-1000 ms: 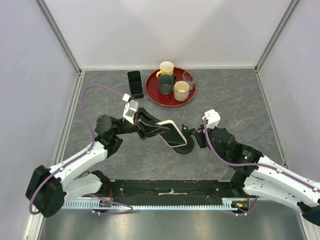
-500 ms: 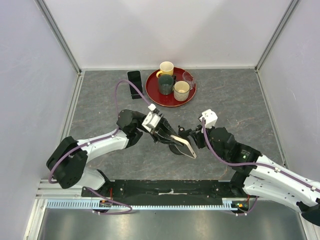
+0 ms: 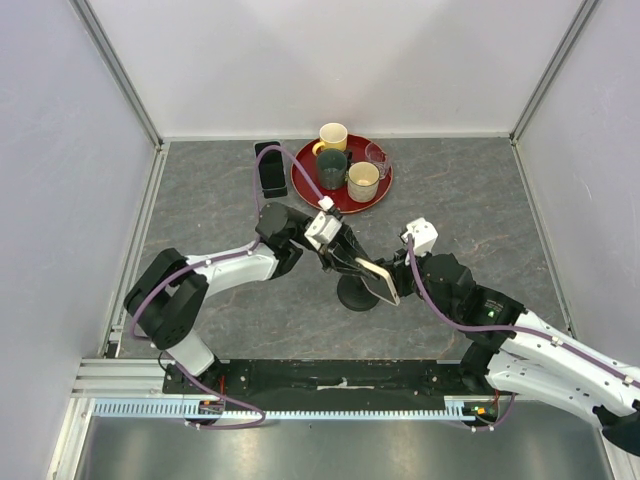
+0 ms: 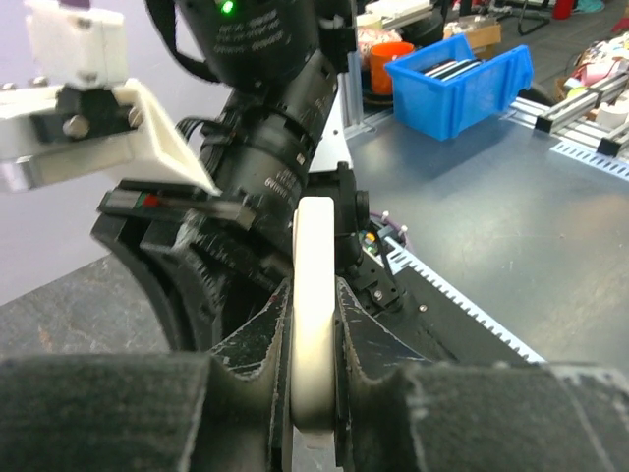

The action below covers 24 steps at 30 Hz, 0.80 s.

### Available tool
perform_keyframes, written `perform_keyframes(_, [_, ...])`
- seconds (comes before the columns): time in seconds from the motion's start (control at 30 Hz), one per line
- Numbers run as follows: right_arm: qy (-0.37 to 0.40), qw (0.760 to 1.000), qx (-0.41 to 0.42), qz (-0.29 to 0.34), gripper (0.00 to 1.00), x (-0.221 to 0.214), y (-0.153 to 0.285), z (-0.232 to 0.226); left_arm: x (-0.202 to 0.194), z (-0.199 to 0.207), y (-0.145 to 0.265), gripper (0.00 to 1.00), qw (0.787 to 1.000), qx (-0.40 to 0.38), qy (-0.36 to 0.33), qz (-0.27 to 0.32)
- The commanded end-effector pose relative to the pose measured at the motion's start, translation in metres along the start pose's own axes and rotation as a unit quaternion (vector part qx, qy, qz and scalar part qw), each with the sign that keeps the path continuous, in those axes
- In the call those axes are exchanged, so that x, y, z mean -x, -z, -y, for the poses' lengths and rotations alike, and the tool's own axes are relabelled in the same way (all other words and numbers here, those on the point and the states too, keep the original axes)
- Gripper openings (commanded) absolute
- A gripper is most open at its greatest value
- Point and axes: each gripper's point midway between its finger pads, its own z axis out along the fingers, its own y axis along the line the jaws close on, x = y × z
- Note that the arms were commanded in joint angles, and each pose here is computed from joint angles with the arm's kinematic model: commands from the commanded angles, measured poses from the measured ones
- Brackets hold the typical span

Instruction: Place the phone on the phone stand

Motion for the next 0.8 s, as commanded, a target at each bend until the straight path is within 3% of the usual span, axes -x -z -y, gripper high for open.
perform_keyframes(0.0, [-0.027,0.998,0.044,0.036,0.00,0.022,0.005,-0.018,0.022,-0.028,0.011,0.02,0.994,0.027,-0.102,0.011])
perform_keyframes(0.57, [-0.021,0.998,0.038,0.036,0.00,0.020,0.001,-0.015,-0.012,-0.053,0.028,0.02,0.995,0.057,-0.079,-0.016])
perform_keyframes(0.67, [-0.017,0.999,0.028,0.038,0.00,0.020,-0.001,-0.011,-0.027,-0.062,0.037,0.02,0.991,0.117,-0.056,-0.047])
perform_keyframes(0.77, [-0.014,0.999,0.007,0.043,0.00,0.019,-0.006,-0.005,-0.039,-0.081,0.051,0.02,0.970,0.222,-0.006,-0.103])
